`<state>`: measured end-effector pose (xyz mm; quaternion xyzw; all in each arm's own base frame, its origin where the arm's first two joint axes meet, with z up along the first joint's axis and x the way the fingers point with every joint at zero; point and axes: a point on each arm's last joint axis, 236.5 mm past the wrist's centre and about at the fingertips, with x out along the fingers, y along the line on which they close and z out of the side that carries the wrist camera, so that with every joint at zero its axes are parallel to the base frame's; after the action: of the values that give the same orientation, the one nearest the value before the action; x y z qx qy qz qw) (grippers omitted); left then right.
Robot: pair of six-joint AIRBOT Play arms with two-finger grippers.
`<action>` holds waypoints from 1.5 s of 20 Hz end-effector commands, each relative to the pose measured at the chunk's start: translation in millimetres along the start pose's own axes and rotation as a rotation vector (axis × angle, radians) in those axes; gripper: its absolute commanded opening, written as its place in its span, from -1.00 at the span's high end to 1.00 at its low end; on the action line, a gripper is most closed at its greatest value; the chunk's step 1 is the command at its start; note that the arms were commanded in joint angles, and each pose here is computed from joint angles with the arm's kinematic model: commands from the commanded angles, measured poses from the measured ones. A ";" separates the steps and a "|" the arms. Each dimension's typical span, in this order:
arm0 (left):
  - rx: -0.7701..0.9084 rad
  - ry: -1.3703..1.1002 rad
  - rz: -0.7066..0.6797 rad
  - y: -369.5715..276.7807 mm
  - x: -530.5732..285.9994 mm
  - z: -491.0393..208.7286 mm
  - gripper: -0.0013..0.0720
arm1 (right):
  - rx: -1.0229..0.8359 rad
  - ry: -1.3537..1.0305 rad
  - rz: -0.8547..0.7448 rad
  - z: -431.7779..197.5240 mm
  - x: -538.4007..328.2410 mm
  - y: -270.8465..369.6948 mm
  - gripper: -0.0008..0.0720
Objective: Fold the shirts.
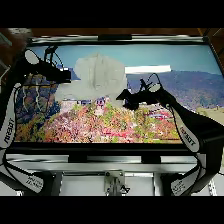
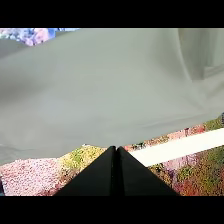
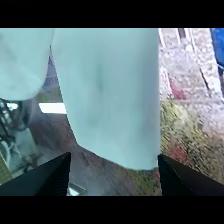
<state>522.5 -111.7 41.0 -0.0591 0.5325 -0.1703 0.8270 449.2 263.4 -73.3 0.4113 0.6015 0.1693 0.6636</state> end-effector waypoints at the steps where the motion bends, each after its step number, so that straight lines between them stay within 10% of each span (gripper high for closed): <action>1: 0.061 -0.031 -0.007 -16.9 -20.6 5.1 0.81 | 0.128 -0.079 0.060 12.7 22.5 11.4 -0.84; 3: 0.062 0.013 0.000 -13.8 -13.2 -4.9 0.78 | 0.159 -0.115 0.058 20.1 23.6 10.3 -0.45; 6: -0.020 0.166 0.066 16.0 15.5 -39.7 -0.85 | 0.168 -0.111 0.059 20.3 22.4 9.7 0.77; 7: -0.052 0.215 0.080 26.3 26.2 -51.0 -0.96 | 0.163 -0.106 0.058 19.2 22.4 9.6 0.77; 19: -0.219 0.185 0.084 55.1 96.5 -50.9 -1.00 | -0.043 -0.032 -0.054 -4.8 4.0 3.1 0.77; 22: -0.311 0.145 0.054 50.6 107.4 -42.6 -0.88 | -0.052 -0.018 -0.053 -8.0 4.1 3.3 0.77; 25: -0.355 0.171 0.012 44.2 122.1 -50.0 0.63 | -0.052 -0.012 -0.054 -9.4 4.1 3.1 0.77; 26: -0.328 0.165 -0.007 40.6 122.1 -47.9 0.81 | -0.056 -0.006 -0.054 -10.7 4.2 3.0 0.77; 30: -0.183 0.129 -0.030 27.1 88.4 -28.6 0.82 | -0.130 -0.013 -0.061 -8.8 -16.2 9.9 0.77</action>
<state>535.1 -109.5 -77.5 -0.1564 0.6108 -0.1021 0.7694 441.3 268.8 -65.4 0.3685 0.6007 0.1744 0.6877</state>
